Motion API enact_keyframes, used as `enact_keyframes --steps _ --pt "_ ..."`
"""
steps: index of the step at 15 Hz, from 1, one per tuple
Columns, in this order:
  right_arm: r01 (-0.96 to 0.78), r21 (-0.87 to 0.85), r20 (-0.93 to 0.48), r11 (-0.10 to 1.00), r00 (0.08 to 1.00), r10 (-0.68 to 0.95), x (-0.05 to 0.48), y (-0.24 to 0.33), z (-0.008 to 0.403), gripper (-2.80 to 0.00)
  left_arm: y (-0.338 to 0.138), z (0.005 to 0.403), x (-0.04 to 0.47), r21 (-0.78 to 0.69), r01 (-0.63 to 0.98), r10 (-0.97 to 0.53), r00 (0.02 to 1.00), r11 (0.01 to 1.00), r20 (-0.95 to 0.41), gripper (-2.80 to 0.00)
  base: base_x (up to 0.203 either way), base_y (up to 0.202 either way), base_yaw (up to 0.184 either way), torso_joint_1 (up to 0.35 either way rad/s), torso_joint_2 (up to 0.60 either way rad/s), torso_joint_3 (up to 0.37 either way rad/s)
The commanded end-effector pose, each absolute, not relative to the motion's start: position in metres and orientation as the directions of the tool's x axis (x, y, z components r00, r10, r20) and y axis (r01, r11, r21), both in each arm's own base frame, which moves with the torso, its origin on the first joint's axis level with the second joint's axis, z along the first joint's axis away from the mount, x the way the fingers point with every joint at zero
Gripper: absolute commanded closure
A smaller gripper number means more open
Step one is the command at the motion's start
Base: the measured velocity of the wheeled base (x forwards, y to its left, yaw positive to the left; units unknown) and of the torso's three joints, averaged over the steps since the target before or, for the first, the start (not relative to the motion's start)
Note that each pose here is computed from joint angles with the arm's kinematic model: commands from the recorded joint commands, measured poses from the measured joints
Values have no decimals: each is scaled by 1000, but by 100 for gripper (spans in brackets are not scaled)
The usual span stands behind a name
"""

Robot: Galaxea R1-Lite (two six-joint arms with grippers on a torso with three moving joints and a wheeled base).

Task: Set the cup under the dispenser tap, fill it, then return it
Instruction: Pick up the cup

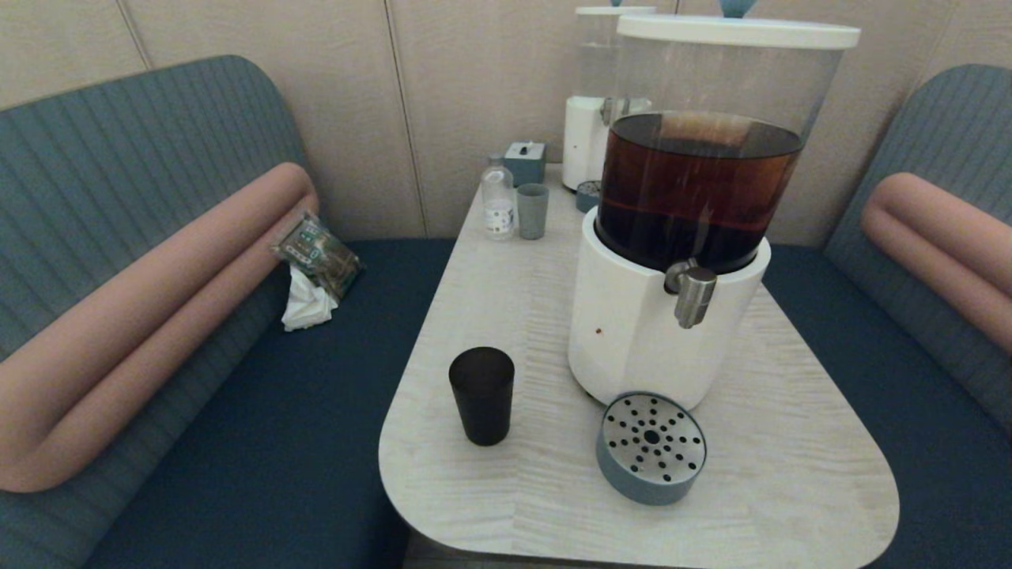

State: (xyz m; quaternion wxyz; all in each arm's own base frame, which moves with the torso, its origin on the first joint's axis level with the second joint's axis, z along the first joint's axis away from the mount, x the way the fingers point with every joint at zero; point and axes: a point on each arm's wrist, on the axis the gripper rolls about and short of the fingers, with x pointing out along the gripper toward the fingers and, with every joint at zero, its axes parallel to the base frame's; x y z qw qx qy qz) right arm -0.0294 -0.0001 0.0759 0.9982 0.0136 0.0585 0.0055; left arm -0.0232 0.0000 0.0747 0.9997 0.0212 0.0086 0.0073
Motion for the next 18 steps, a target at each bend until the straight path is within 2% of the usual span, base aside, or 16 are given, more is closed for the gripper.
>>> enact_keyframes --steps 1,4,8,12,15,18 --pt "-11 28 -116 1000 993 14 -29 0 76 0 0 80 -25 42 -9 9 1000 999 -1 0 0 0 0 0 0 0" --pt "-10 34 -115 999 993 14 -29 0 76 0 -1 104 -32 43 18 -20 999 999 42 0 0 0 0 0 0 0" --pt "-11 22 -116 1000 993 14 -29 0 76 0 -3 155 -30 44 99 -101 994 994 37 0 0 0 0 0 0 0" --pt "-10 42 -118 999 993 15 -29 0 76 0 -4 197 -4 43 180 -180 984 983 -4 0 0 0 0 0 0 0" --pt "-10 42 -118 999 993 15 -29 0 76 0 -5 211 32 56 235 -235 972 970 -5 0 0 0 0 0 0 0" --pt "-10 42 -118 999 993 15 -29 0 76 0 -9 207 67 31 358 -354 932 933 -82 0 0 0 0 0 0 0"
